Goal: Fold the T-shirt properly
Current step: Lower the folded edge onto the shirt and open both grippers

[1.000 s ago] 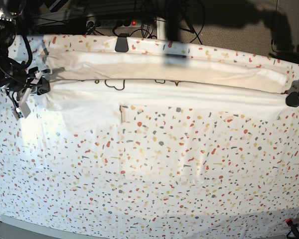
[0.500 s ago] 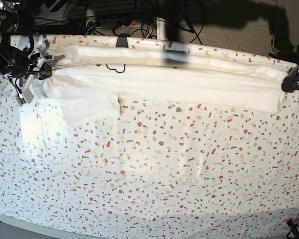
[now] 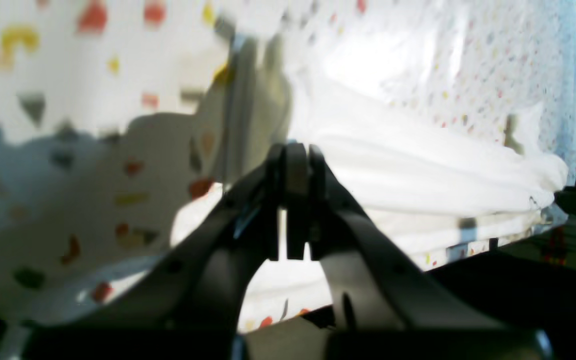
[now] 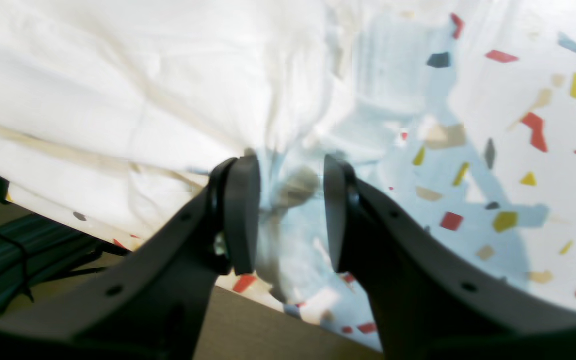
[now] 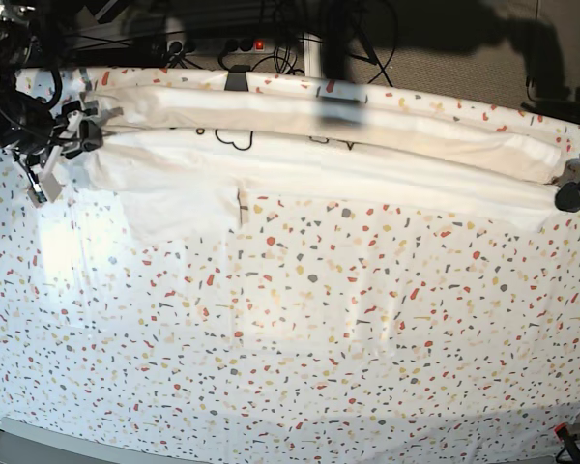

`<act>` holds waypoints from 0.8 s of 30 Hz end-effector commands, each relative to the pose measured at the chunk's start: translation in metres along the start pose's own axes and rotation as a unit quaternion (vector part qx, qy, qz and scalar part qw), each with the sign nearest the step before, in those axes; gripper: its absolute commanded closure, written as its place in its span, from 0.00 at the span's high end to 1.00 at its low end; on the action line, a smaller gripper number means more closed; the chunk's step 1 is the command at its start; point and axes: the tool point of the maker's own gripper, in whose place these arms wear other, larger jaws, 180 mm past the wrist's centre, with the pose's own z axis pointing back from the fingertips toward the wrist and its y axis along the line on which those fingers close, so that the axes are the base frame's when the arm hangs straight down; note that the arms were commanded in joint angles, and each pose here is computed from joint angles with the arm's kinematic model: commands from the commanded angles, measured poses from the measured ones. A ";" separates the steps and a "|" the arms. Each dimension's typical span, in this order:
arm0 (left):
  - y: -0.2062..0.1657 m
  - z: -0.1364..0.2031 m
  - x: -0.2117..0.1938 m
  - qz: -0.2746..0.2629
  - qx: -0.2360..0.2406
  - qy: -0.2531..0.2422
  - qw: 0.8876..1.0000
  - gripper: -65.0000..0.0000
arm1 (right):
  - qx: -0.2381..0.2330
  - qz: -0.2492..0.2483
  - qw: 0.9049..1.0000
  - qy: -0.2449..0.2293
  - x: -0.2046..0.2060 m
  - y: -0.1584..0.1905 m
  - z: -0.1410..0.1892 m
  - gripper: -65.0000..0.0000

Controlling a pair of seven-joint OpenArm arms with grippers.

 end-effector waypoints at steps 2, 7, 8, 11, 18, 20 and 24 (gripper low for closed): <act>-0.003 0.014 0.029 -0.019 0.001 -0.032 0.999 0.02 | -0.020 0.017 1.000 -0.011 0.012 -0.014 0.012 0.33; -0.008 0.014 0.040 -0.025 -0.003 -0.041 0.999 0.01 | -0.018 0.021 0.999 -0.024 0.023 -0.017 0.017 0.33; -0.009 0.014 0.042 -0.026 -0.004 -0.044 0.999 0.01 | -0.018 0.021 0.999 -0.029 0.026 -0.017 0.017 0.33; -0.012 0.014 0.051 -0.031 -0.008 -0.052 0.998 0.00 | -0.019 0.022 0.999 -0.036 0.033 -0.018 0.018 0.33; -0.033 0.010 0.069 -0.086 -0.014 -0.064 0.994 0.00 | -0.021 0.019 0.999 -0.036 0.033 -0.019 0.018 0.33; -0.039 0.007 0.068 -0.117 -0.007 -0.050 0.992 0.00 | -0.025 0.012 0.999 -0.036 0.033 -0.020 0.018 0.33; -0.054 0.003 0.072 -0.173 -0.001 -0.038 0.984 0.00 | -0.027 0.012 0.999 -0.035 0.033 -0.021 0.018 0.33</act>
